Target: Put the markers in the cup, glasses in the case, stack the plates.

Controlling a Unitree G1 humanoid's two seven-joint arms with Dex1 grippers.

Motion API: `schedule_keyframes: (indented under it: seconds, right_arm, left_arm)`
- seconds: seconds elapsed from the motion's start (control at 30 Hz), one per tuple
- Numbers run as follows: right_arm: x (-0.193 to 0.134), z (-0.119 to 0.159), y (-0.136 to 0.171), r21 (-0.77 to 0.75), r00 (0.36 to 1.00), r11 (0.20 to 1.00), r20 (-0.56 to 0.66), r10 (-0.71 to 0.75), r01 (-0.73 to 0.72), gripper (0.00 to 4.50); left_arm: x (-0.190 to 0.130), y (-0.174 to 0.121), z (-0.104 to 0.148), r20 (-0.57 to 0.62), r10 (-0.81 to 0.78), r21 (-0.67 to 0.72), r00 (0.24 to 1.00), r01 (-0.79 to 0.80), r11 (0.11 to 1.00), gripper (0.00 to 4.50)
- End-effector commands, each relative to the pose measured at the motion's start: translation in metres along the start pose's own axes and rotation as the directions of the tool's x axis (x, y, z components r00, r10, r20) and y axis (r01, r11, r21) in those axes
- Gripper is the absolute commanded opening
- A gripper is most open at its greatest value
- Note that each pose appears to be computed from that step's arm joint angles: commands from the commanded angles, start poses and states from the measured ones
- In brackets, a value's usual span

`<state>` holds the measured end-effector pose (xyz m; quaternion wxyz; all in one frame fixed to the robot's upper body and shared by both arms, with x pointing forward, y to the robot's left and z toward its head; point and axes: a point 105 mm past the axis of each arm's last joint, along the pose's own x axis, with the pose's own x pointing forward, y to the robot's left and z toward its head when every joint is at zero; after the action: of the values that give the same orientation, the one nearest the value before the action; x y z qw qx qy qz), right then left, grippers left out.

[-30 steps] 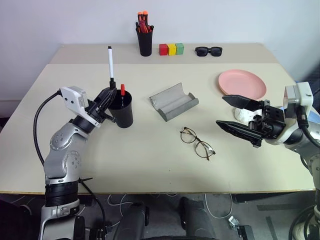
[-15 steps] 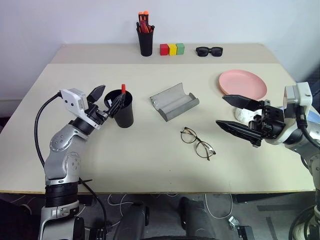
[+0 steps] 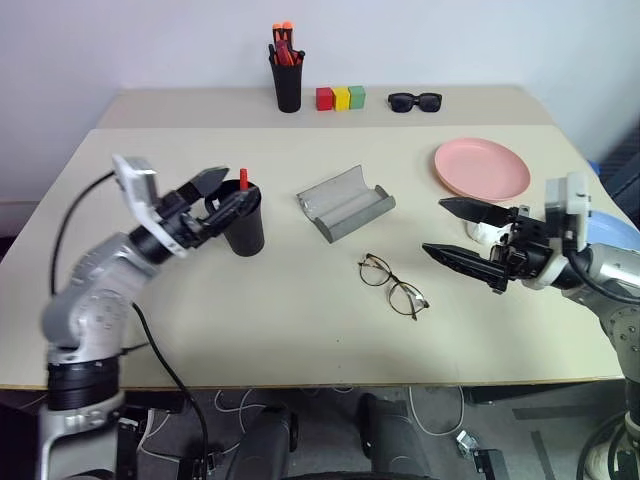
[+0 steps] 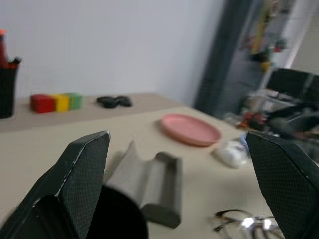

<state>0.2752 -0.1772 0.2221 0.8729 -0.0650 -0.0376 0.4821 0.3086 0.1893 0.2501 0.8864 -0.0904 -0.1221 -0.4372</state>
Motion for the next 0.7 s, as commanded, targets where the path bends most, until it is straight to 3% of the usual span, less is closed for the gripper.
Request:
schedule_keyframes:
  seconds: [0.03, 0.17, 0.27, 0.57, 0.7]
  right_arm:
    - [0.008, 0.010, -0.009, -0.067, 0.998, 0.996, 0.001, -0.057, 0.057, 4.21]
    - [0.015, 0.009, -0.023, -0.066, 0.992, 0.990, 0.021, -0.124, 0.125, 4.21]
    - [0.013, 0.007, -0.024, -0.096, 0.989, 0.985, 0.009, -0.145, 0.145, 4.21]
    - [0.012, 0.007, -0.029, -0.164, 0.983, 0.970, 0.011, -0.181, 0.180, 4.21]
    - [0.013, 0.006, -0.030, -0.161, 0.984, 0.971, 0.013, -0.177, 0.177, 4.21]
  left_arm:
    - [-0.008, 0.010, 0.017, -0.014, -0.031, 0.032, 0.999, 0.031, 0.999, 4.46]
    - [-0.001, 0.021, 0.011, -0.066, 0.009, 0.041, 0.998, -0.007, 0.999, 4.46]
    - [0.017, 0.008, -0.008, -0.100, -0.025, 0.030, 0.995, 0.028, 0.999, 4.46]
    - [0.048, -0.022, -0.026, -0.066, -0.119, -0.006, 0.991, 0.118, 0.993, 4.46]
    - [0.087, -0.038, -0.057, -0.186, -0.135, 0.008, 0.973, 0.139, 0.990, 4.46]
